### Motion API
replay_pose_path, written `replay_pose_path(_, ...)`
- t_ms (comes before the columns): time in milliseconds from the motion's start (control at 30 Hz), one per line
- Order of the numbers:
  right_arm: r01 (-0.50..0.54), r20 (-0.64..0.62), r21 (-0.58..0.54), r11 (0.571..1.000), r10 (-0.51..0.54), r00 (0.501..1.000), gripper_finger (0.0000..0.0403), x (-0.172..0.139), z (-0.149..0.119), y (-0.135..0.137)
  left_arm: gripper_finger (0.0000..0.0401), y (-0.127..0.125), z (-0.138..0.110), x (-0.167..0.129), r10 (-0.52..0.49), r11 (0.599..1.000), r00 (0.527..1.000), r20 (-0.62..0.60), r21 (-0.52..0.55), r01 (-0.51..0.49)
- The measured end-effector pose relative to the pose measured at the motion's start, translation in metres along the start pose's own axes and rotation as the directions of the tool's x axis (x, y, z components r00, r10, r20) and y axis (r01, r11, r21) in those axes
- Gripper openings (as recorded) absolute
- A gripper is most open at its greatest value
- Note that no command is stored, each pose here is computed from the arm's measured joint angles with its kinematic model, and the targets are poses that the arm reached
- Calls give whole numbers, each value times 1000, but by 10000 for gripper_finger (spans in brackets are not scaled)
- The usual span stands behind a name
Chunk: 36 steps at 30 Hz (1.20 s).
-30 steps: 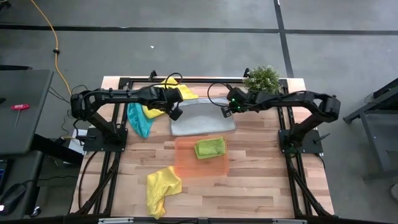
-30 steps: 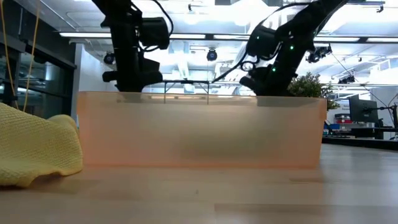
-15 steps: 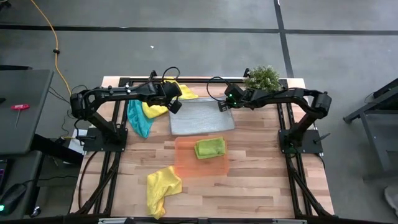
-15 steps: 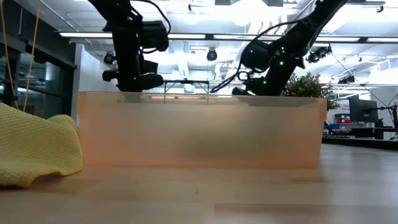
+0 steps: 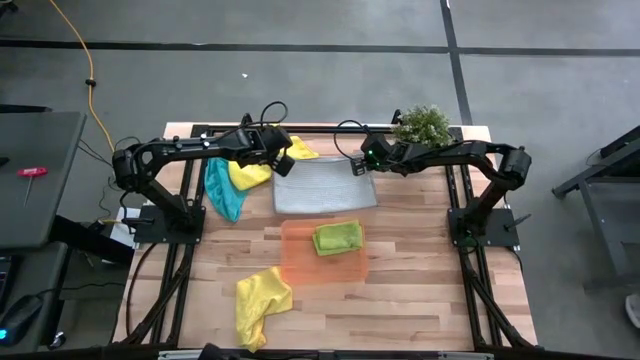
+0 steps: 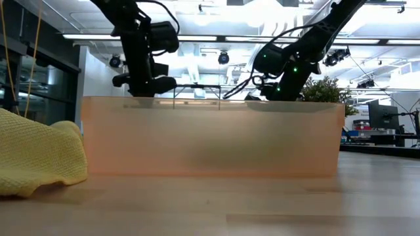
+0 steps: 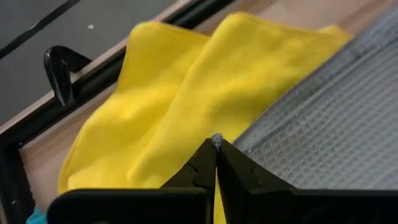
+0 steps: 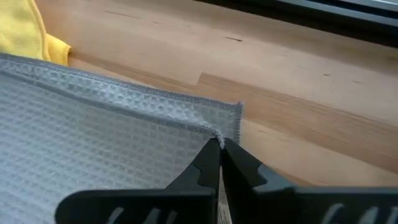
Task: Fold microfiber towels
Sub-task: Fold the gray towel
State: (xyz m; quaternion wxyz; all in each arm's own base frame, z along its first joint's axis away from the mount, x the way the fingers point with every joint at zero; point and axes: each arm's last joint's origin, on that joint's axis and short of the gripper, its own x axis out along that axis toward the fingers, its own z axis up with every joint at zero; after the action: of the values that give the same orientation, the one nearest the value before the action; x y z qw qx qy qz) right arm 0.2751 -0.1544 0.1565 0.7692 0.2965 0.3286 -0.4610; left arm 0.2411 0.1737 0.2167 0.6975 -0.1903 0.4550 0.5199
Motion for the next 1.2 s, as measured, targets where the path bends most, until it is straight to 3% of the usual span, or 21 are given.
replay_pose_path(300,57,45,60,997,-60,997,0,0,1,-2,0,2,2,1,14,1000,1000,11,-11,-14)
replay_pose_path(1200,45,40,80,996,-48,998,4,0,1,-1,16,3,-5,1,7,999,998,-59,47,-5)
